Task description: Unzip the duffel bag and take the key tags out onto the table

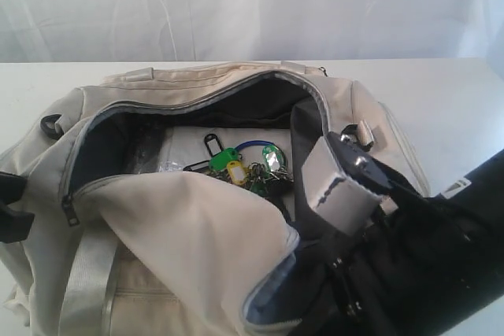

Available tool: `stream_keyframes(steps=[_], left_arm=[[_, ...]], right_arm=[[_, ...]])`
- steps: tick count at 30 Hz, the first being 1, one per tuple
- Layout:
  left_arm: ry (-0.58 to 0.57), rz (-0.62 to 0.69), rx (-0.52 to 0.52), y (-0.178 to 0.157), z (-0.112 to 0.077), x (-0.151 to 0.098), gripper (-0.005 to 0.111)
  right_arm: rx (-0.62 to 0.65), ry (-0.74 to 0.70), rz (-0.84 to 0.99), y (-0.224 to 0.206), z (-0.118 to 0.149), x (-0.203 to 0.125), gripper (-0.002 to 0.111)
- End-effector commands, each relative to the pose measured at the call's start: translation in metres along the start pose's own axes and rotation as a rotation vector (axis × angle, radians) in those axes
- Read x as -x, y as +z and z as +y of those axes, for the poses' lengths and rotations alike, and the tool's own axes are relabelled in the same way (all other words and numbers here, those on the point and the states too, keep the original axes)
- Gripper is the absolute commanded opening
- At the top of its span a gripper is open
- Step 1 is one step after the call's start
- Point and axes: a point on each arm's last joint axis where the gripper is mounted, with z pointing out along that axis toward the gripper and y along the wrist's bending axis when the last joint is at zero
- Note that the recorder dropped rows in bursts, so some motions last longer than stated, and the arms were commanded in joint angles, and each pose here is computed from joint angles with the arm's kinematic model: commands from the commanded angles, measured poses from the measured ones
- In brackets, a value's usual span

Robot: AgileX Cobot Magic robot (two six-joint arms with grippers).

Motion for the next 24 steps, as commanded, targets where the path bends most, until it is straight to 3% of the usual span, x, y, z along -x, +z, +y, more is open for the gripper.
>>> stream_keyframes(steps=[1,8,10,14,16,24], left_arm=[[-0.015,0.004,-0.007,-0.001,-0.001,-0.001,0.000],[-0.015,0.004,-0.007,-0.001,-0.001,-0.001,0.000],[-0.015,0.004,-0.007,-0.001,-0.001,-0.001,0.000],[-0.015,0.004,-0.007,-0.001,-0.001,-0.001,0.000],[-0.015,0.004,-0.007,-0.001,-0.001,-0.001,0.000],[-0.015,0.004,-0.007,-0.001,-0.001,-0.001,0.000]], right_arm=[[-0.007,0.051,0.101,0.002,-0.001,-0.013,0.000],[-0.034,0.186,0.164,0.014,-0.009,-0.042,0.005],[-0.044,0.198,0.165,0.016,-0.010,-0.044,0.017],[-0.056,0.228,0.151,0.016,-0.011,-0.043,0.059],[-0.077,0.230,0.133,0.016,-0.014,-0.042,0.070],[-0.346,0.281,-0.038,0.007,-0.038,-0.021,0.071]])
